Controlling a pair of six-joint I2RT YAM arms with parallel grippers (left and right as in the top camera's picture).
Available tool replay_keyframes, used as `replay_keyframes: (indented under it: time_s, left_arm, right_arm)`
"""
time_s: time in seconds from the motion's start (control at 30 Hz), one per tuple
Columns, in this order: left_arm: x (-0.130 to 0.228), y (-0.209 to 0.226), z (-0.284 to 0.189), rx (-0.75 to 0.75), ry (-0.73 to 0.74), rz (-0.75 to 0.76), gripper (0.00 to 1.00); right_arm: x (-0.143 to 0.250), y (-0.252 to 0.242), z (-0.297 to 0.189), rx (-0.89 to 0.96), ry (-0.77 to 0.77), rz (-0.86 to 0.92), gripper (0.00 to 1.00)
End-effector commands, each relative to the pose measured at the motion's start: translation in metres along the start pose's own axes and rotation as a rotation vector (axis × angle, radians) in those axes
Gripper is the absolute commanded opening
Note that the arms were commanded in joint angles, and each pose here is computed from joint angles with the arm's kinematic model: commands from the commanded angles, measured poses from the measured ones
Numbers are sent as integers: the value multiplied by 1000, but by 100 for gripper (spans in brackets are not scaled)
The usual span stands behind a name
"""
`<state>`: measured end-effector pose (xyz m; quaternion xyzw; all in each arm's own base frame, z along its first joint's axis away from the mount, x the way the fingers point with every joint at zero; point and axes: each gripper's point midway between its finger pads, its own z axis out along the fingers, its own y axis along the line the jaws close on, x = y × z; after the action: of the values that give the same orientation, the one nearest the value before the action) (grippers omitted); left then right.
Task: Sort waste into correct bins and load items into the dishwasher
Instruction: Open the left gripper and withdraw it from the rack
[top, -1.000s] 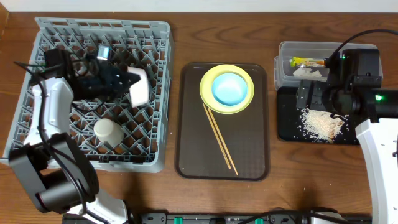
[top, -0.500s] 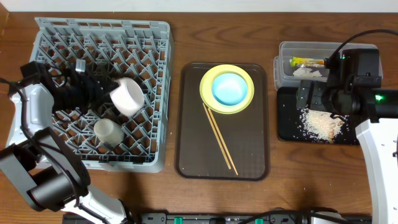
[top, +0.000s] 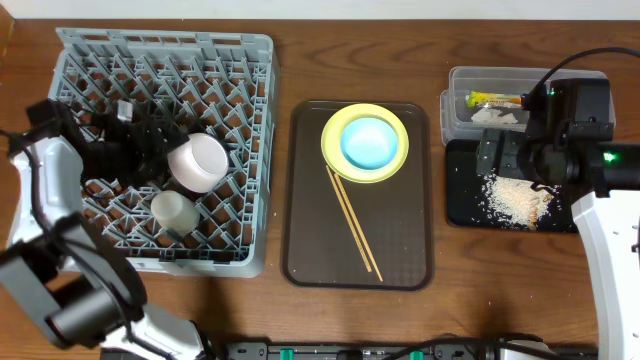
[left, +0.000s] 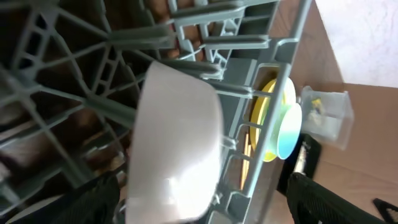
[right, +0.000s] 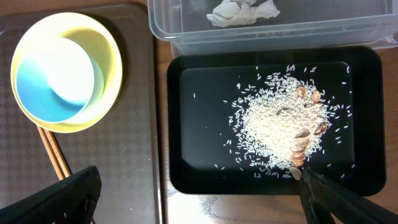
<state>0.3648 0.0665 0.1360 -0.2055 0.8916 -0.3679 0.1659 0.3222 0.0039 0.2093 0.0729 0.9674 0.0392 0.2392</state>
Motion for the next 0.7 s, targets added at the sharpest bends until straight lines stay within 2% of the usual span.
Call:
replay_keyframes:
  time_s: [0.0,0.17,0.3,0.43,0.47,0.5,0.67]
  left_arm:
    - [-9,-30,-35,-119,-117,143,88]
    - [1,-77,-44,-231,-194,299,88]
    - [10,-128,-31,-292,-264,416,89]
    - [26,-183,-7,-299,-262,535,90]
    - [30,-196,-1,-295,-256,571,95]
    - [33,-208,5,-292,-252,601,96]
    - [51,-252,48,-262,-190,716,96]
  right_arm:
    - [-6,-4,-6,19,-23,13,99]
    - [-6,-5,-6,22,-25,22,99]
    - [-6,-5,-6,22,-23,22,99]
    - [-3,-10,-6,44,-11,32,99]
    - [-1,-14,-6,65,-5,50,99]
    - [0,-19,-6,87,-1,66,99]
    - [8,-44,-9,160,24,175,99]
